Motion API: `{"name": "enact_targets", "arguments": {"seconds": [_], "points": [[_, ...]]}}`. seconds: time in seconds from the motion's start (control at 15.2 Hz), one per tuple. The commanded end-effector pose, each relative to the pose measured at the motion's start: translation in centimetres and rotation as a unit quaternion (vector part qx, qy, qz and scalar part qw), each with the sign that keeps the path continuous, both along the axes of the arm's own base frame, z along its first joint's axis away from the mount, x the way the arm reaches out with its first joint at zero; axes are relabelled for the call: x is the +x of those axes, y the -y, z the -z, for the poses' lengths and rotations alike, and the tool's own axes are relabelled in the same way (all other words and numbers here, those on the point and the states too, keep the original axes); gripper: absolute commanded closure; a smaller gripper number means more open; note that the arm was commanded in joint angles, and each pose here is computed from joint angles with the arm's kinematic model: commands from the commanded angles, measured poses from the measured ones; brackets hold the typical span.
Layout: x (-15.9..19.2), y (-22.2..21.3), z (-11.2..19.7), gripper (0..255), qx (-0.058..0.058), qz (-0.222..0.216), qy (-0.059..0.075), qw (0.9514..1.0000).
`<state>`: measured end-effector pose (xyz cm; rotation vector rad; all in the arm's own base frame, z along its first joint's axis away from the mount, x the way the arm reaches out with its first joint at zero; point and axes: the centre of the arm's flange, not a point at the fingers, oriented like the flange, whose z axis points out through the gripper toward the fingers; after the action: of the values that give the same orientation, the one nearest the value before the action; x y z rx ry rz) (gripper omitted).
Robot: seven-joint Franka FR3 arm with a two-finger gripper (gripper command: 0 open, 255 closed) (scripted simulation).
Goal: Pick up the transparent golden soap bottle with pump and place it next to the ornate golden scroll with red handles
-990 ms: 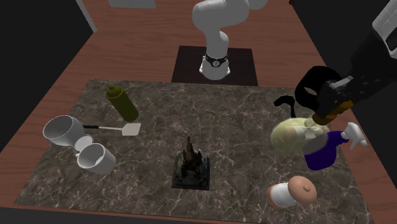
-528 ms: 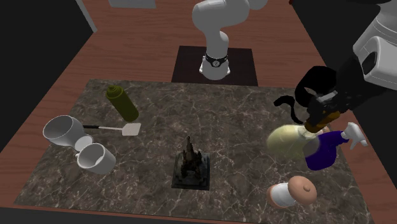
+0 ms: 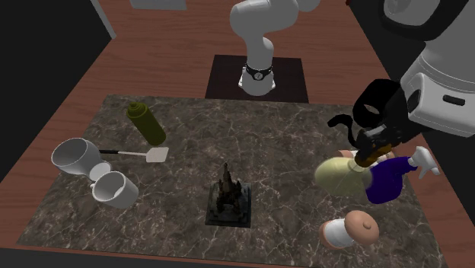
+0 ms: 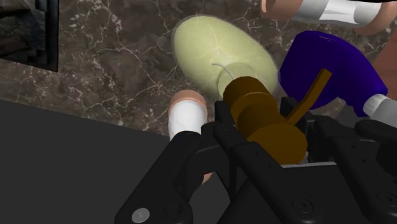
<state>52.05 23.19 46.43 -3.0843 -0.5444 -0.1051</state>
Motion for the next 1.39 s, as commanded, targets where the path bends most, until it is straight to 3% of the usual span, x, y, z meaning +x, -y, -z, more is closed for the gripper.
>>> {"name": "enact_targets", "arguments": {"seconds": [0.0,0.2,0.66,0.73,1.06,1.32], "points": [[0.0,0.0,1.1,255,0.0,0.0,0.001,1.0],[0.0,0.0,2.6,255,0.0,0.0,0.001,1.0],[0.0,0.0,2.6,255,0.0,0.0,0.001,1.0],[0.0,0.0,2.6,0,0.0,0.0,0.001,1.0],[0.0,0.0,2.6,0,0.0,0.0,0.001,1.0],[-0.3,0.1,-2.4,0,0.0,0.0,0.001,1.0]]}}
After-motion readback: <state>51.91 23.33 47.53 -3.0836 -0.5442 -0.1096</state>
